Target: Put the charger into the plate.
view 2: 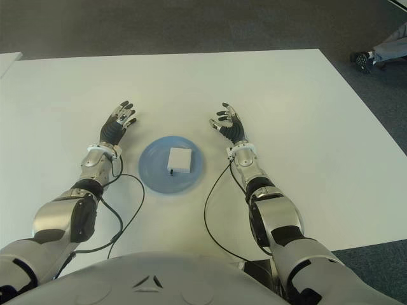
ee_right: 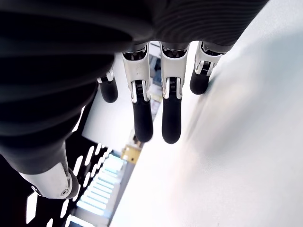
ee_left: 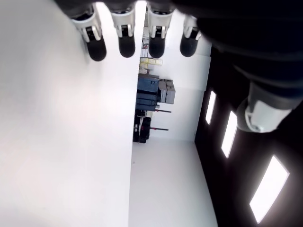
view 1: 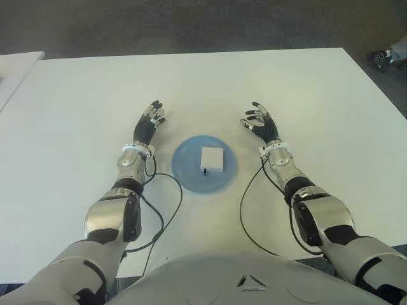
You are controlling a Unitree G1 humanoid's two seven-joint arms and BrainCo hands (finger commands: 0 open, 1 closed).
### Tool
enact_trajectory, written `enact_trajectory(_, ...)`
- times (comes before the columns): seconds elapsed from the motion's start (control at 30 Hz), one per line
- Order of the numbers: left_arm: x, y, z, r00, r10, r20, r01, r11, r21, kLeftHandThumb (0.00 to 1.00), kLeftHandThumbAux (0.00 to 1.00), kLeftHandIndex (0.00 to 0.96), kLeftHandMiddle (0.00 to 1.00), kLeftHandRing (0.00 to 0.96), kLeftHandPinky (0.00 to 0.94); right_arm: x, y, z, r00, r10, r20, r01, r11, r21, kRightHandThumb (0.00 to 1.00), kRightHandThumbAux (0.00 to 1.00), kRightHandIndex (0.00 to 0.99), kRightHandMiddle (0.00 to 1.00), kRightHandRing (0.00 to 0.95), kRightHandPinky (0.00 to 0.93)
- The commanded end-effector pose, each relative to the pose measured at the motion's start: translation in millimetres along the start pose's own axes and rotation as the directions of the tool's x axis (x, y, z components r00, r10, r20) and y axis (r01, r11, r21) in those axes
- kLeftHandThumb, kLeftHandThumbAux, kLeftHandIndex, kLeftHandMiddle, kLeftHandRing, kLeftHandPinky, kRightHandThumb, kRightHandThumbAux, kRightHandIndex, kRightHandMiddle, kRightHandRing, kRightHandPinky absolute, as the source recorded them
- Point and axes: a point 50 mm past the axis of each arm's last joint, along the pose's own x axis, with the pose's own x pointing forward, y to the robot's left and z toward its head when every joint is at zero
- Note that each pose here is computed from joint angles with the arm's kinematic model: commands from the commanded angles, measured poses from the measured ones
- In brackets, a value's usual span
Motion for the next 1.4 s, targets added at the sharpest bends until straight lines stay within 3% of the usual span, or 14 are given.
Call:
enact_trajectory(0.03, -4.7, -2.6, -10.9, 0.998, -0.014, -0.067, 0.018, 0.999, 0.047, 0.044, 0.444, 0.000, 0.000, 0.000, 0.000, -30.7, 29.5, -41.6, 0.968, 0.149, -0.203, -0.145, 0.989, 0.036, 0.008, 0.650, 0.084, 0.255, 0.267, 0.254)
enact_trajectory(0.27, -5.5, -7.7, -16.4, 0.994, -0.027, -0.105, 0.037, 0.996, 0.086, 0.046, 0.447, 0.000, 0.000, 0.000, 0.000, -29.3, 26.9, -42.5, 0.963, 0.149, -0.223, -0.126, 0.985, 0.113, 0.032, 0.653, 0.040, 0.135, 0.147, 0.152)
enact_trajectory(0.63, -5.4, -10.9, -18.2, 0.993, -0.019, -0.117, 0.035, 0.990, 0.137, 0.032, 0.467, 0.000, 0.000, 0.000, 0.000, -28.1, 25.4, -43.8, 0.959, 0.120, -0.256, -0.064, 0.974, 0.218, 0.083, 0.665, 0.002, 0.023, 0.041, 0.083)
enact_trajectory(1.4, -3.3, -11.2, -22.9, 0.985, 0.061, -0.163, -0.046, 0.994, 0.097, 0.071, 0.513, 0.000, 0.000, 0.000, 0.000, -24.0, 22.1, -42.9, 0.954, 0.086, -0.287, -0.014, 0.970, 0.243, 0.128, 0.660, 0.000, 0.000, 0.000, 0.052)
